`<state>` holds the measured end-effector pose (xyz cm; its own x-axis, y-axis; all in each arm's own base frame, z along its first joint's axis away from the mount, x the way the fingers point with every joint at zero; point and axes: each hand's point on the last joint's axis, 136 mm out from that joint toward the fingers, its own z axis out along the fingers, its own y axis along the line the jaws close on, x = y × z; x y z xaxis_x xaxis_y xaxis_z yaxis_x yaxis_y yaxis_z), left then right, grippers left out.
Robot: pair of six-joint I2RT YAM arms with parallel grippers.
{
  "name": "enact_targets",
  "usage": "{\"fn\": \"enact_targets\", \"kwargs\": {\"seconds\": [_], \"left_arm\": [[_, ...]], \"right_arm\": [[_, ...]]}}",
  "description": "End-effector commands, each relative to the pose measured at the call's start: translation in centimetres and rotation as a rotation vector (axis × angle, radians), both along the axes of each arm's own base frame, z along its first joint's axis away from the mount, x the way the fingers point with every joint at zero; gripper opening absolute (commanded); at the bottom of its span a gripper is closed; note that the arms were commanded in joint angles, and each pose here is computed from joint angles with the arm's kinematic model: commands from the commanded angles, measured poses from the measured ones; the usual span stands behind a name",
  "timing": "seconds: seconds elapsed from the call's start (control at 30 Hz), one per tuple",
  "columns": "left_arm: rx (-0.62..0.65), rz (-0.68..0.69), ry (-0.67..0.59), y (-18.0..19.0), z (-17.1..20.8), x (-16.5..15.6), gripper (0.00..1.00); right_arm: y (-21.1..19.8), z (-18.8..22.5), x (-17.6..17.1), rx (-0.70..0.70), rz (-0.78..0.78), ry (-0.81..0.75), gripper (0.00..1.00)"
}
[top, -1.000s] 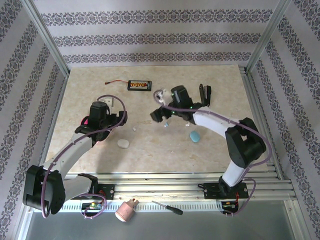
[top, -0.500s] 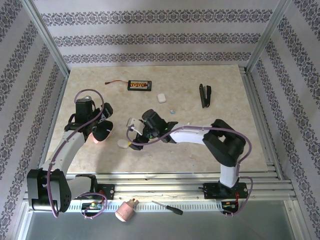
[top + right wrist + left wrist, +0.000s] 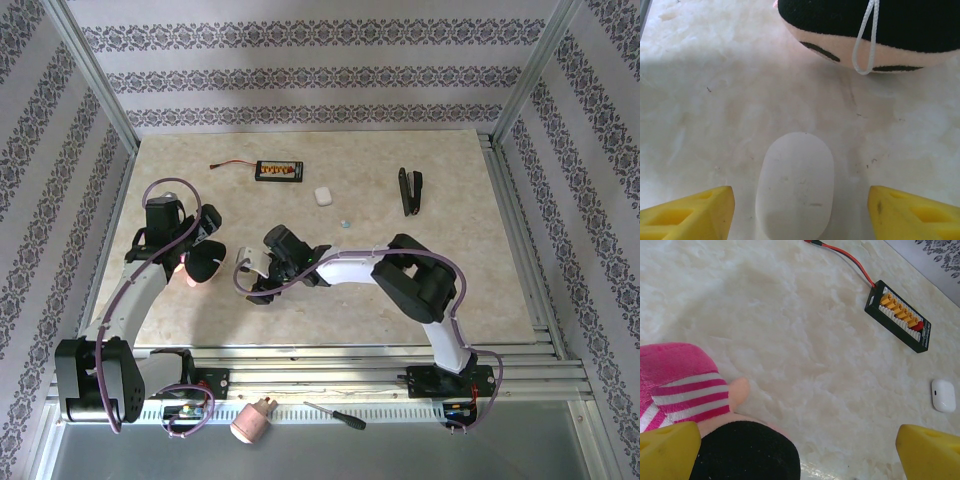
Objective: Insert wireless bluetooth earbuds into charging case
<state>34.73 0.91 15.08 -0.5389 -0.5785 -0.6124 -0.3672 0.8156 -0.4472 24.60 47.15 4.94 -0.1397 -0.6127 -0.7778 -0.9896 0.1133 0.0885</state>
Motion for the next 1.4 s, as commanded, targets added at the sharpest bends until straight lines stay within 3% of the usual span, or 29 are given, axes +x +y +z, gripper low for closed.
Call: {"fn": "enact_targets", "kwargs": {"seconds": [0.0,0.23,0.43,0.5,0.67,0.8,1.0,1.37], "left_arm": [[0.024,-0.017,-0.033,0.3,0.8,0.0,0.99],[0.061,-0.022,-0.046,0.6,1.2,-0.4,0.99],[0.068,-0.026,-0.046,0.6,1.1,-0.4,0.99],[0.067,-0.029,-0.046,0.6,1.1,-0.4,0.99],[0.057,-0.037,-0.059,0.3,1.4,-0.5,1.0],[0.061,-0.077,-0.117,-0.3,2.4,-0.5,1.0],[0.111,-0.27,-0.257,-4.1,5.0,0.3,0.99],[0.294,-0.727,-0.577,-15.0,8.6,0.2,1.0]], "right_arm": [[0.4,-0.7,-0.7,-0.013,0.063,0.009,0.7],[0.6,-1.8,-0.5,-0.037,0.066,0.013,0.65],[0.7,-2.2,-0.3,-0.045,0.065,0.013,0.55],[0.7,-2.1,-0.4,-0.045,0.075,0.008,0.47],[0.3,-1.1,-0.3,-0.039,0.076,-0.014,0.39],[-0.5,0.8,0.2,-0.005,0.05,-0.02,0.38],[-4.2,4.3,1.6,0.032,-0.038,-0.02,0.38],[-14.2,9.8,4.0,0.063,-0.243,0.062,0.36]]}}
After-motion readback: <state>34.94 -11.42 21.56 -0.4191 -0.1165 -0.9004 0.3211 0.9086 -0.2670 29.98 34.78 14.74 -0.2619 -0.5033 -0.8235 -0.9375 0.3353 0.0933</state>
